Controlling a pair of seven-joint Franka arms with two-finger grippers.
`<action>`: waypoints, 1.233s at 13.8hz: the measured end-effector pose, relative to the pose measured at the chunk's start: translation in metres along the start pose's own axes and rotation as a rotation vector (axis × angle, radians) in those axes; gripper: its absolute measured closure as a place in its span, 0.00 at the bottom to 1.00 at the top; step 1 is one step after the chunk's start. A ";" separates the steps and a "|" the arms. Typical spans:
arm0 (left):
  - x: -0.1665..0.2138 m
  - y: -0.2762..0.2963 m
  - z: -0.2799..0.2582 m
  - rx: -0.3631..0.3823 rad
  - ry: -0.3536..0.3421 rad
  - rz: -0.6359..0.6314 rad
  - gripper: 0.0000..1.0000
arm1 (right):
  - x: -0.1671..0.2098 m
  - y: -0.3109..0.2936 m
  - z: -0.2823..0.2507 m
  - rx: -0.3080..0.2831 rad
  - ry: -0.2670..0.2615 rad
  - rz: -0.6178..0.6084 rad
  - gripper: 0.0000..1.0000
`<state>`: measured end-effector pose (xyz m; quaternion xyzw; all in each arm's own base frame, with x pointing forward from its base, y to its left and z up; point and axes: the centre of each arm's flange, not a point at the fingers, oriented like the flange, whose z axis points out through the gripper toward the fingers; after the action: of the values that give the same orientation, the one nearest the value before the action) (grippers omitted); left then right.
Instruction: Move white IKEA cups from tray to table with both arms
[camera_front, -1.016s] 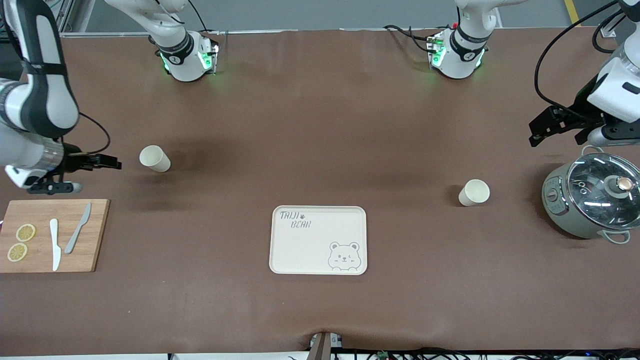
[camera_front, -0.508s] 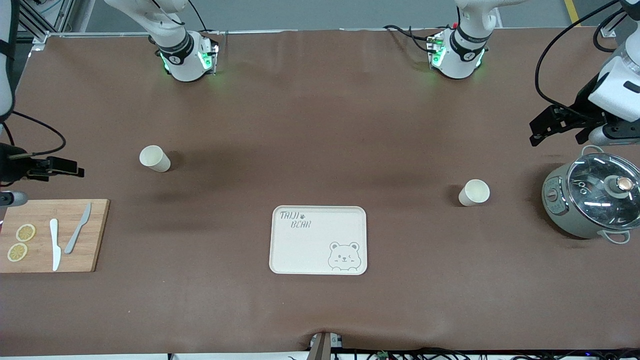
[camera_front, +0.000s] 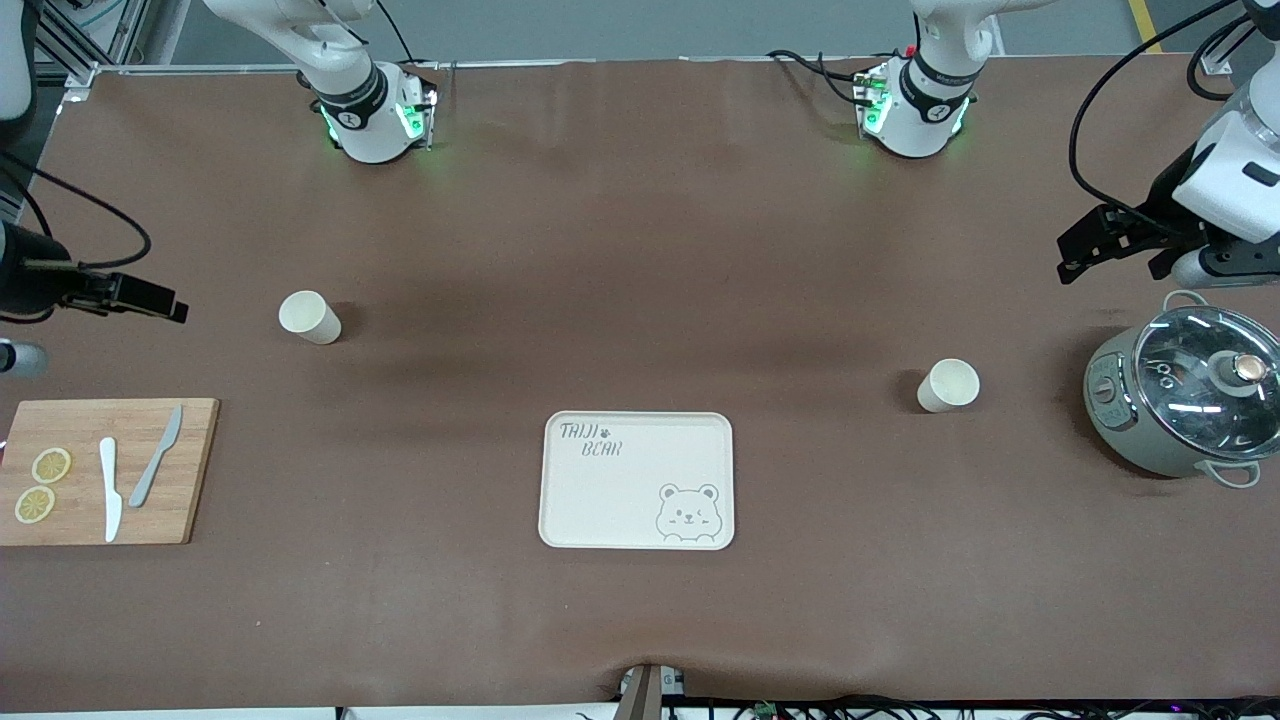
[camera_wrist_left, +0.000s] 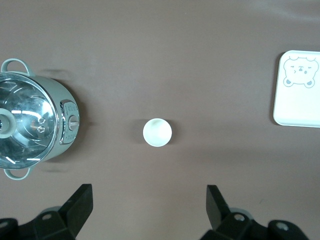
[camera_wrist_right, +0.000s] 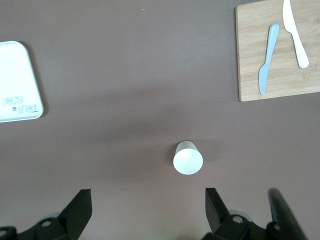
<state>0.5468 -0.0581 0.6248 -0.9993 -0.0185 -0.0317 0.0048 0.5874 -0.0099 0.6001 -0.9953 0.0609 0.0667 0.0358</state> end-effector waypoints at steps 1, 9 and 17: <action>0.000 0.000 -0.001 0.000 0.000 -0.001 0.00 | -0.009 -0.002 -0.009 -0.001 0.000 -0.003 0.00; -0.002 -0.008 -0.007 0.002 0.006 -0.016 0.00 | -0.053 0.021 -0.037 0.004 0.067 0.002 0.00; -0.002 -0.008 -0.014 0.001 0.020 -0.016 0.00 | -0.062 0.039 -0.032 -0.040 0.071 -0.060 0.00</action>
<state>0.5439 -0.0504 0.6385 -0.9988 -0.0266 -0.0419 0.0053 0.5260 -0.0436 0.6374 -0.9989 0.0310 0.0316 0.0154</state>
